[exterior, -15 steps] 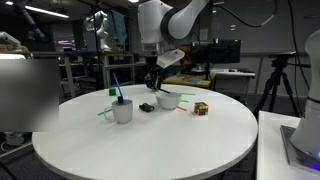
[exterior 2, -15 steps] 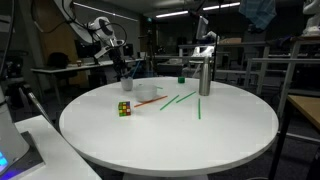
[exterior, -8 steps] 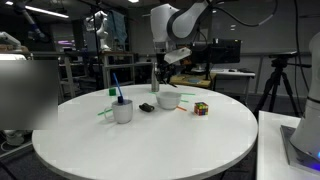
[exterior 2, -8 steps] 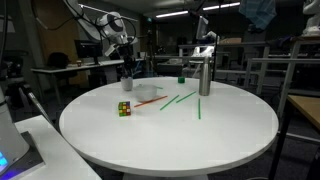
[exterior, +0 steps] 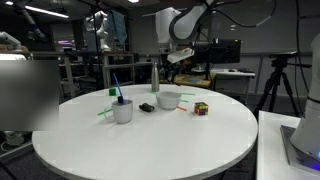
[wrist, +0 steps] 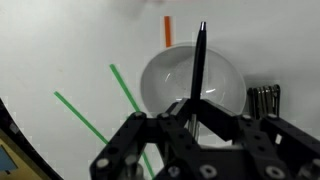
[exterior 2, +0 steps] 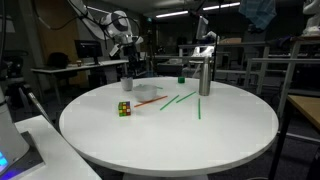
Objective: Pick up the pen from the table and put it in the bowl.
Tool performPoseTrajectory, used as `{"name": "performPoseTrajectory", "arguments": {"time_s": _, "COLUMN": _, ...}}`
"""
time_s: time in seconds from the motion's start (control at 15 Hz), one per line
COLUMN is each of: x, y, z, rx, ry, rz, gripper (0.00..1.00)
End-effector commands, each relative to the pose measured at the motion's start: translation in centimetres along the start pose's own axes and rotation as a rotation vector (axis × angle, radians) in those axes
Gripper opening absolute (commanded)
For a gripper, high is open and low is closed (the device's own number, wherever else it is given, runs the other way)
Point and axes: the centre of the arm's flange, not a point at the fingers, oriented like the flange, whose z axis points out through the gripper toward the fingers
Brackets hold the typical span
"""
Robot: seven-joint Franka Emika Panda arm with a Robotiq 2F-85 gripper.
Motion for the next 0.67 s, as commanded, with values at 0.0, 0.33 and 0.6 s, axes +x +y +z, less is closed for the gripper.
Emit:
{"name": "performPoseTrajectory", "arguments": {"time_s": 0.0, "x": 0.5, "y": -0.4, "z": 0.2, "rx": -0.014, "ry": -0.002, "rz": 0.034, "gripper": 0.05}}
{"name": "performPoseTrajectory", "arguments": {"time_s": 0.33, "x": 0.5, "y": -0.9, "z": 2.5, "rx": -0.024, "ry": 0.018, "rz": 0.041, "gripper": 0.05}}
{"name": "performPoseTrajectory", "arguments": {"time_s": 0.6, "x": 0.7, "y": -0.9, "z": 5.0, "rx": -0.023, "ry": 0.031, "rz": 0.031, "gripper": 0.05}}
